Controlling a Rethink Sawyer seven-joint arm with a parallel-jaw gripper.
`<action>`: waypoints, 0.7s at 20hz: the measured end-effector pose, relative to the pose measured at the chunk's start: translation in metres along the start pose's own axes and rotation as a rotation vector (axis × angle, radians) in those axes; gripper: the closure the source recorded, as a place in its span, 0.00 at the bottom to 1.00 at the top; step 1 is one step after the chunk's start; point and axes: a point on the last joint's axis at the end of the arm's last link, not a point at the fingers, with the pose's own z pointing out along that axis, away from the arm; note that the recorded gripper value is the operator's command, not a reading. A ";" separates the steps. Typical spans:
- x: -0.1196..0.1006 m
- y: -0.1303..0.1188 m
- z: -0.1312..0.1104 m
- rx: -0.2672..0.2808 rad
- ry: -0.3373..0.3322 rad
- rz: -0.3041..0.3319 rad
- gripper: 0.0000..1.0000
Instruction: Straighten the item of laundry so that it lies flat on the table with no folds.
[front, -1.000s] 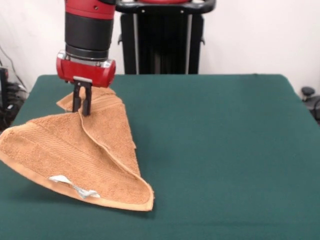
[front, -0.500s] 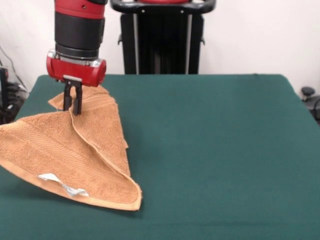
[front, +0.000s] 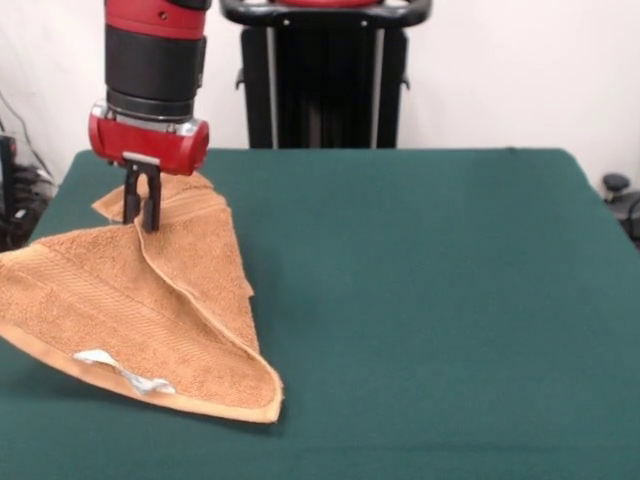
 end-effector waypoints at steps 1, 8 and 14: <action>-0.001 0.003 -0.001 0.001 -0.001 -0.007 1.00; -0.006 0.040 -0.015 0.024 0.025 -0.077 0.00; -0.013 0.083 -0.036 0.055 0.096 -0.144 0.00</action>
